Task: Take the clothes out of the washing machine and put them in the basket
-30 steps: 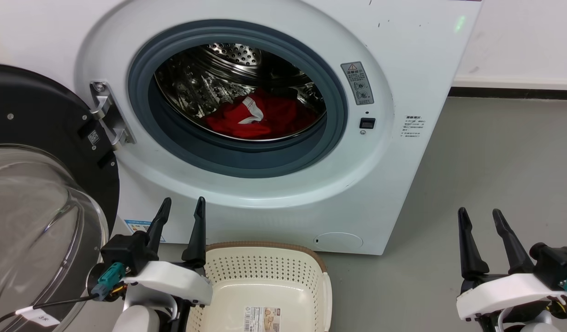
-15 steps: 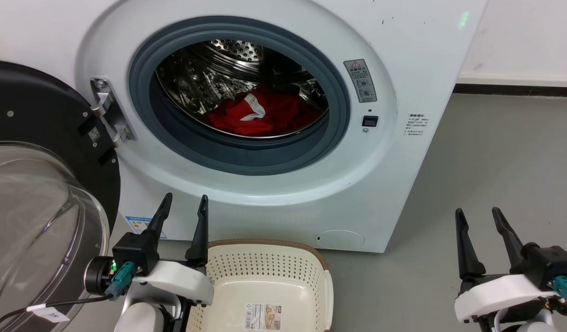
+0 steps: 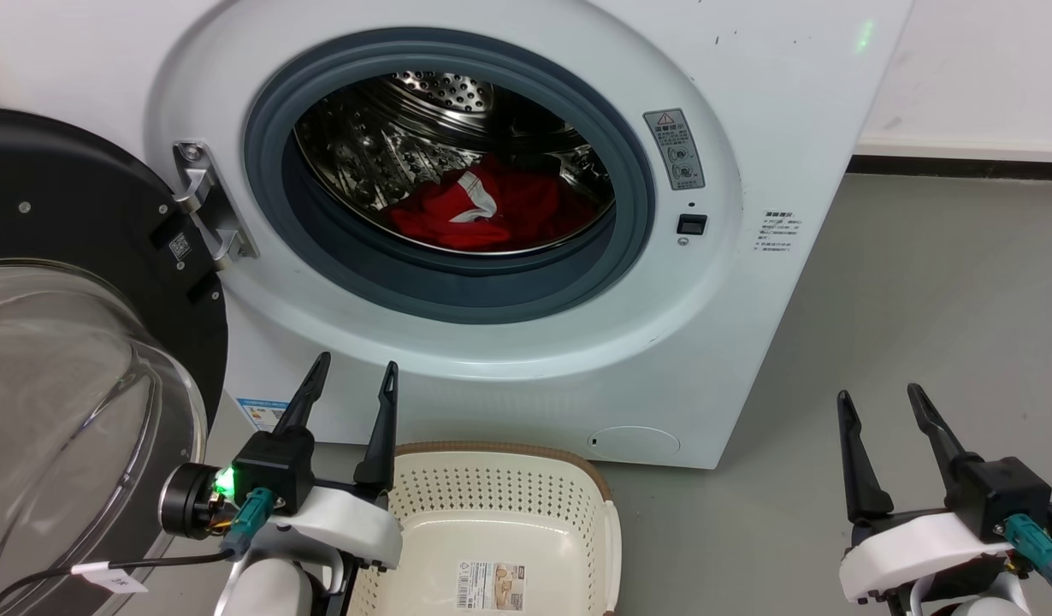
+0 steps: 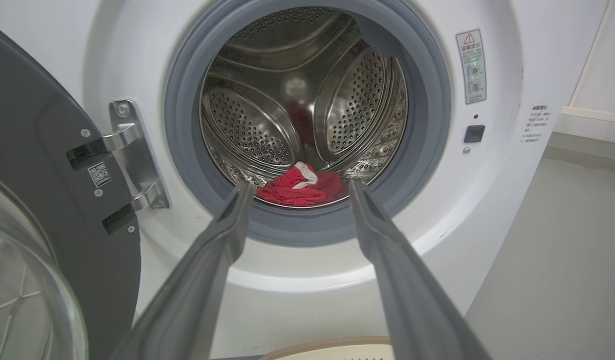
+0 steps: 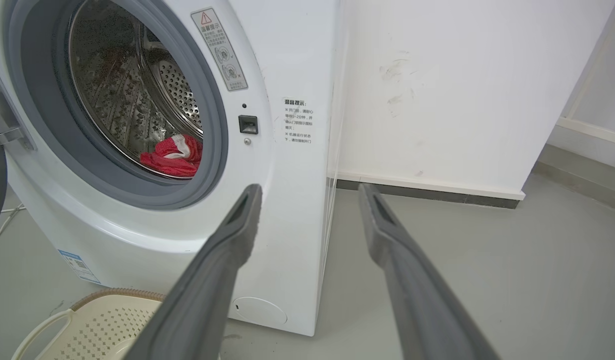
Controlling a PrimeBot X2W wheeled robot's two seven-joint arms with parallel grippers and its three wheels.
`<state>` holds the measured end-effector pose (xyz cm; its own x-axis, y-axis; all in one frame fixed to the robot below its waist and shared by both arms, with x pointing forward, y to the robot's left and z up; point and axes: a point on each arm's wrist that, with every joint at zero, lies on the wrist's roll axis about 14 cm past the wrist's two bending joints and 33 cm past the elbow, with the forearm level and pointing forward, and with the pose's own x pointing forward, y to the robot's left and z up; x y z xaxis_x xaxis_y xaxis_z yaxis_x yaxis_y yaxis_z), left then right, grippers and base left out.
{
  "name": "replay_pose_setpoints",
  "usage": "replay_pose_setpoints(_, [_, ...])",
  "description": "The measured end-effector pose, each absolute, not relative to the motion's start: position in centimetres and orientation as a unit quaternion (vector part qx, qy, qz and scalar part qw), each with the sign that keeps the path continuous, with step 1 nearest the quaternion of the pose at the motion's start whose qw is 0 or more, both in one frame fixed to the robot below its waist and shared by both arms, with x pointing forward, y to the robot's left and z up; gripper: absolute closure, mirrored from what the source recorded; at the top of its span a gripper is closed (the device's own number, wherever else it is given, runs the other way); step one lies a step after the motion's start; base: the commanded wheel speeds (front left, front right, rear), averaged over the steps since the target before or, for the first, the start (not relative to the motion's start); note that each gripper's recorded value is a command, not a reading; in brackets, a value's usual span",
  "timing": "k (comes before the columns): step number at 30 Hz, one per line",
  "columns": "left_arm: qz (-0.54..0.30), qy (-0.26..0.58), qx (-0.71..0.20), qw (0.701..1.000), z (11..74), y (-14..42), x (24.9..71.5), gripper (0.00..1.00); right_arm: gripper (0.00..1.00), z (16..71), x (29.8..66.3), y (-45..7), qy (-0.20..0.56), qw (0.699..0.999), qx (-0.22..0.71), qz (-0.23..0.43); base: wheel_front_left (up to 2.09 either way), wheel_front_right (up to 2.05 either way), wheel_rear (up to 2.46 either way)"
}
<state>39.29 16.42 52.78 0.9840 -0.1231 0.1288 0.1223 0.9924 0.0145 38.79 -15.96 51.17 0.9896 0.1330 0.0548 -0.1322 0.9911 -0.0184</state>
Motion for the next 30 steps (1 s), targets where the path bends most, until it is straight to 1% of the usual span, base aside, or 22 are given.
replay_pose_setpoints(7, [-0.064, -0.068, 0.014, 0.996, 52.9, 16.3, 39.3, 0.0, 0.0, 51.0, 38.7, -15.9, -0.028, 0.997, -0.018, 0.068, 0.0, 0.0, 0.0])
replay_pose_setpoints(20, [-0.062, -0.066, 0.0, 0.996, 52.7, 16.3, 39.4, 0.0, 0.0, 50.7, 38.8, -15.9, -0.023, 0.997, -0.013, 0.068, 0.0, 0.0, 0.0])
replay_pose_setpoints(25, [-0.064, -0.078, 0.0, 0.995, 53.6, 16.0, 41.1, 0.0, 0.0, 50.8, 39.4, -15.4, -0.026, 0.997, -0.008, 0.074, 0.0, 0.0, 0.0])
replay_pose_setpoints(30, [-0.069, -0.091, 0.014, 0.993, 54.7, 16.0, 44.4, 0.0, 0.0, 50.7, 40.4, -14.9, -0.025, 0.996, -0.004, 0.081, 0.0, 0.0, 0.0])
